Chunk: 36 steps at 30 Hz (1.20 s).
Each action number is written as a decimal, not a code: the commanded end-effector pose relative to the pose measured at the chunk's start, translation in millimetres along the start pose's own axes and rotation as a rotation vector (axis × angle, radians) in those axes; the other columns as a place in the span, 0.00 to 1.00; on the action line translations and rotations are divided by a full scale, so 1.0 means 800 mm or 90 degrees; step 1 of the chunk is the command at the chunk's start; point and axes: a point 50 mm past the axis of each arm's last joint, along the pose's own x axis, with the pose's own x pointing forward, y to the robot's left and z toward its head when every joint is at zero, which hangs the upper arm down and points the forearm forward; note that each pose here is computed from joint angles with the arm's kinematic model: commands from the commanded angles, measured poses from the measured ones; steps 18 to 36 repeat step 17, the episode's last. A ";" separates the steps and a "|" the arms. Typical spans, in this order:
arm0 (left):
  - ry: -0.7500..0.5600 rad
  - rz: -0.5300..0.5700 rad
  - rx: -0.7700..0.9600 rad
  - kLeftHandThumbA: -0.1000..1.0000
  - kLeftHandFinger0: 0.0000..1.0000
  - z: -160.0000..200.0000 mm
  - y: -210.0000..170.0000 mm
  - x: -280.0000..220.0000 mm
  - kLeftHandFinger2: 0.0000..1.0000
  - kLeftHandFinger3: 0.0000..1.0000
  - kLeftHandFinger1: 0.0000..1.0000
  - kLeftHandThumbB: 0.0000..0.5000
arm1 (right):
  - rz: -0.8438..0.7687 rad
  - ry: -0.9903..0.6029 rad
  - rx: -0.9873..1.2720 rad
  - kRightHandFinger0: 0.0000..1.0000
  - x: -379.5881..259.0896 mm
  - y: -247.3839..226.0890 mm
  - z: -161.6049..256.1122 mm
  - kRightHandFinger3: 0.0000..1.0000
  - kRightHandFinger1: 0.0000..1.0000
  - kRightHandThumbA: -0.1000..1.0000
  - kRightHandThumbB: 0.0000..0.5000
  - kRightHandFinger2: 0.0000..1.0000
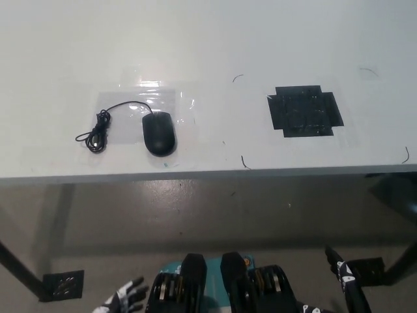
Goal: The robot uses left hand to click on the left button of the black mouse, which is placed on the left area of the table
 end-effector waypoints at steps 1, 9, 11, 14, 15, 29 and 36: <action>-0.116 0.200 0.042 1.00 1.00 -0.010 0.020 0.013 1.00 1.00 1.00 0.55 | -0.006 -0.059 0.026 1.00 0.015 0.009 0.020 1.00 1.00 1.00 0.77 1.00; -0.102 0.207 0.033 1.00 1.00 -0.017 0.007 0.012 1.00 1.00 1.00 0.60 | -0.007 -0.064 0.031 1.00 0.018 0.010 0.023 1.00 1.00 1.00 0.80 1.00; -0.107 0.202 0.019 1.00 1.00 -0.017 0.004 0.011 1.00 1.00 1.00 0.58 | -0.007 -0.066 0.028 1.00 0.018 0.010 0.024 1.00 1.00 1.00 0.78 1.00; -0.109 0.204 0.021 1.00 1.00 -0.017 0.005 0.017 1.00 1.00 1.00 0.57 | -0.005 -0.072 0.022 1.00 0.025 0.008 0.026 1.00 1.00 1.00 0.75 1.00; -0.107 0.202 0.022 1.00 1.00 -0.018 0.005 0.017 1.00 1.00 1.00 0.59 | -0.005 -0.071 0.024 1.00 0.025 0.007 0.026 1.00 1.00 1.00 0.74 1.00; -0.103 0.201 0.022 1.00 1.00 -0.020 0.003 0.014 1.00 1.00 1.00 0.59 | -0.004 -0.068 0.027 1.00 0.022 0.008 0.025 1.00 1.00 1.00 0.78 1.00; -0.103 0.201 0.022 1.00 1.00 -0.020 0.003 0.014 1.00 1.00 1.00 0.59 | -0.004 -0.068 0.027 1.00 0.022 0.008 0.025 1.00 1.00 1.00 0.78 1.00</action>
